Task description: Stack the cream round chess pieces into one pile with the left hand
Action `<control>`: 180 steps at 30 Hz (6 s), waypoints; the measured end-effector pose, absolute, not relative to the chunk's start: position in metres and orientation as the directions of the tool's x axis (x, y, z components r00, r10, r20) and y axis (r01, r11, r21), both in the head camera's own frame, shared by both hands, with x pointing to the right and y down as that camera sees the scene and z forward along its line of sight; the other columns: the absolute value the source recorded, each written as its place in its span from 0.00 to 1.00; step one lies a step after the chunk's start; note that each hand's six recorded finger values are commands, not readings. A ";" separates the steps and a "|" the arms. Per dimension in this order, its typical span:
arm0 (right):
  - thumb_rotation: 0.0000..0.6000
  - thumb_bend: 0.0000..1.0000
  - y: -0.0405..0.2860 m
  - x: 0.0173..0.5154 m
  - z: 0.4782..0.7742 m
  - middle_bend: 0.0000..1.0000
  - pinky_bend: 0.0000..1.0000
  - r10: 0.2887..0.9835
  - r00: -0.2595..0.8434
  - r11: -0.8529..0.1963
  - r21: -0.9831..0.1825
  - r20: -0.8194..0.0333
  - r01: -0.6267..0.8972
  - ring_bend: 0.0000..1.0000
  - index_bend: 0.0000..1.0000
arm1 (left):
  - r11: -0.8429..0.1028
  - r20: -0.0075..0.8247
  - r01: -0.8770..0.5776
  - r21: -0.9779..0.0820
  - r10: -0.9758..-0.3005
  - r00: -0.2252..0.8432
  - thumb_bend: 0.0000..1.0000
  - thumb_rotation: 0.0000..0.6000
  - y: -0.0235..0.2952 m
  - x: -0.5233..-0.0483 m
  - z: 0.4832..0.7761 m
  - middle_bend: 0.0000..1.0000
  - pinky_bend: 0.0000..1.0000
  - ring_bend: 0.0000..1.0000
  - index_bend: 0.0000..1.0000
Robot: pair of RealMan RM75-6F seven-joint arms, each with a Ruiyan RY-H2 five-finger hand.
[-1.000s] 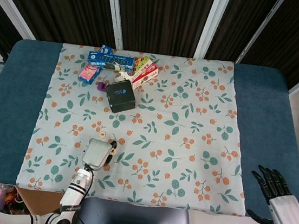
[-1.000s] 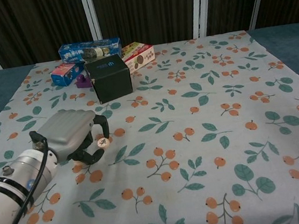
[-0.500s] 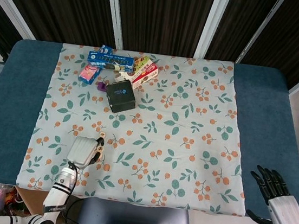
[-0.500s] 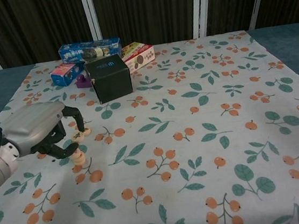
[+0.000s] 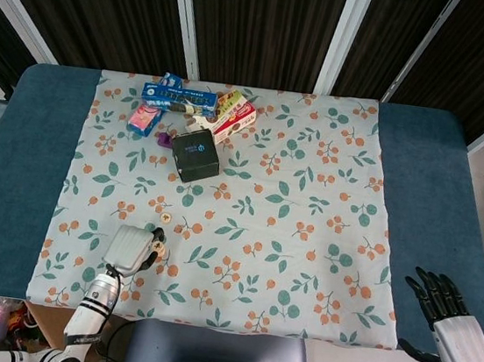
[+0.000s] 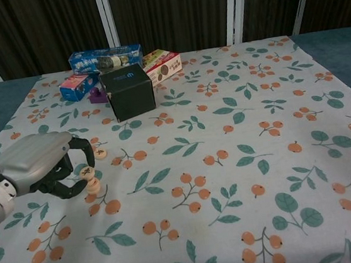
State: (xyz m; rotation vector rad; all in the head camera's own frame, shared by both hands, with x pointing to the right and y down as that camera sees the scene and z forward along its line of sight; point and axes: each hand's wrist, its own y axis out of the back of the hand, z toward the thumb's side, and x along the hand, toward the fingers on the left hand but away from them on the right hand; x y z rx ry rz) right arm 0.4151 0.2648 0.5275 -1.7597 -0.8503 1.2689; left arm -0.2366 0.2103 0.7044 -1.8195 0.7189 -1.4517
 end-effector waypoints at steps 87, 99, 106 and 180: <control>1.00 0.14 0.261 0.418 0.527 0.00 0.00 0.870 0.255 -0.452 -0.889 -0.421 0.076 0.00 0.00 | -0.693 0.680 -0.065 -0.718 -0.718 0.149 0.35 1.00 0.134 -0.241 0.766 1.00 1.00 1.00 0.43; 1.00 0.14 0.261 0.418 0.529 0.00 0.00 0.868 0.254 -0.457 -0.887 -0.427 0.071 0.00 0.00 | -0.694 0.680 -0.077 -0.715 -0.717 0.151 0.36 1.00 0.134 -0.238 0.767 1.00 1.00 1.00 0.45; 1.00 0.14 0.261 0.418 0.529 0.00 0.00 0.867 0.255 -0.459 -0.886 -0.428 0.072 0.00 0.00 | -0.693 0.679 -0.076 -0.717 -0.719 0.146 0.35 1.00 0.134 -0.239 0.768 1.00 1.00 1.00 0.49; 1.00 0.14 0.265 0.415 0.529 0.00 0.00 0.857 0.274 -0.470 -0.880 -0.436 0.073 0.00 0.00 | -0.714 0.661 -0.185 -0.675 -0.697 0.277 0.37 1.00 0.186 -0.256 0.705 1.00 1.00 1.00 0.49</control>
